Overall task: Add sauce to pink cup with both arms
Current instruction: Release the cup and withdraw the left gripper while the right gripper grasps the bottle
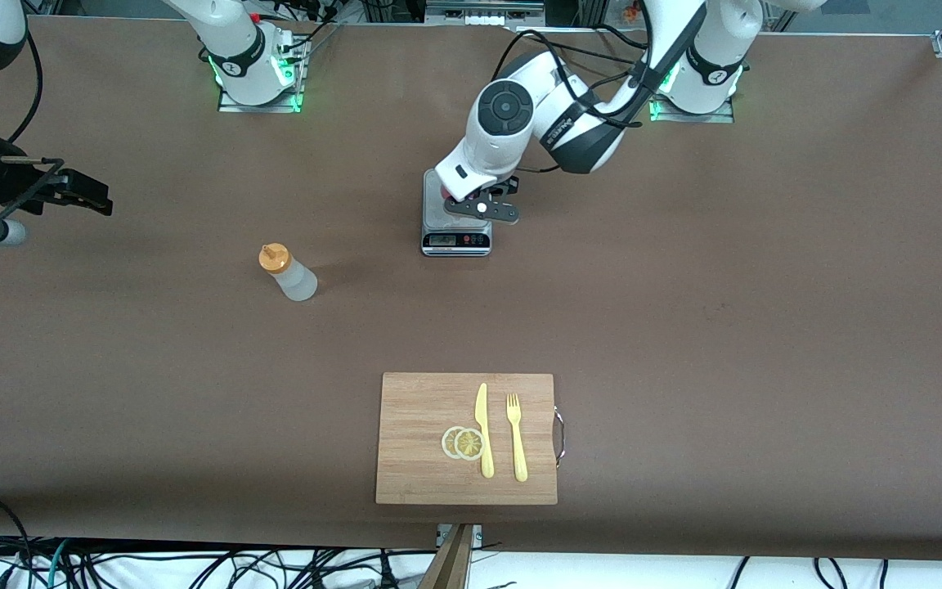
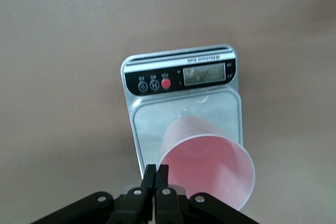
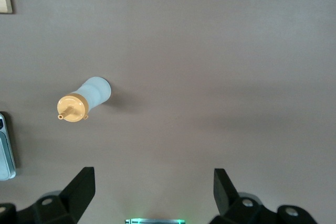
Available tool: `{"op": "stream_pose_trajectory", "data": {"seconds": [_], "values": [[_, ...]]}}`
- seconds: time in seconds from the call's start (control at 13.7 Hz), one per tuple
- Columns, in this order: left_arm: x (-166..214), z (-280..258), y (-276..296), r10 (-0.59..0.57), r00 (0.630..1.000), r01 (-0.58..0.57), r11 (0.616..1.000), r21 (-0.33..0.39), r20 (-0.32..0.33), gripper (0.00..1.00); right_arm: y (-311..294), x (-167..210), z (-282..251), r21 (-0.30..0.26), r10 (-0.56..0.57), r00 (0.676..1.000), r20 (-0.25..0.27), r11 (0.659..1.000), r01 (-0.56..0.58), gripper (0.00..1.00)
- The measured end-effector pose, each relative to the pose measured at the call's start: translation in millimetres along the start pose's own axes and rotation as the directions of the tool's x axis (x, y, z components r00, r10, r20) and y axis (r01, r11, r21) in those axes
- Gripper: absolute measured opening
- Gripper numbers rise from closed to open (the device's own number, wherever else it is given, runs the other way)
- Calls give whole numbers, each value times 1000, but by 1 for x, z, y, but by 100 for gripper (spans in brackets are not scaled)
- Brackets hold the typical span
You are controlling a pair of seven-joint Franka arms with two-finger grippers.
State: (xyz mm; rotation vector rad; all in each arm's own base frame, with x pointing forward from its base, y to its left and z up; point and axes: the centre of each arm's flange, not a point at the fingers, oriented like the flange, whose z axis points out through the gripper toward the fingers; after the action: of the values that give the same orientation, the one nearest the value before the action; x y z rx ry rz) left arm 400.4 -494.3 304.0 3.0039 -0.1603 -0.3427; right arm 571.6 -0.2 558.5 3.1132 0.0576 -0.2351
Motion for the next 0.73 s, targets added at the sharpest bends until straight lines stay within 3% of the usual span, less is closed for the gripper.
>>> {"op": "stream_pose_trajectory", "data": {"seconds": [0.15, 0.29, 0.51, 0.73], "values": [[-6, 12, 1, -8, 1000, 8, 1000, 28, -11, 3, -6, 11, 24, 63, -142, 989, 35, 988, 139, 100], [-11, 20, 2, -16, 1000, 17, 999, 37, -25, 3, 1, 24, 55, 149, -358, 933, 48, 926, 348, 100], [-11, 23, 2, -18, 999, 19, 999, 35, -26, 3, 27, 36, 104, 307, -593, 805, -9, 764, 567, 100], [-8, 22, 1, -26, 999, 27, 999, 32, -32, 25, 51, 44, 150, 432, -716, 673, -186, 555, 711, 100]]}}
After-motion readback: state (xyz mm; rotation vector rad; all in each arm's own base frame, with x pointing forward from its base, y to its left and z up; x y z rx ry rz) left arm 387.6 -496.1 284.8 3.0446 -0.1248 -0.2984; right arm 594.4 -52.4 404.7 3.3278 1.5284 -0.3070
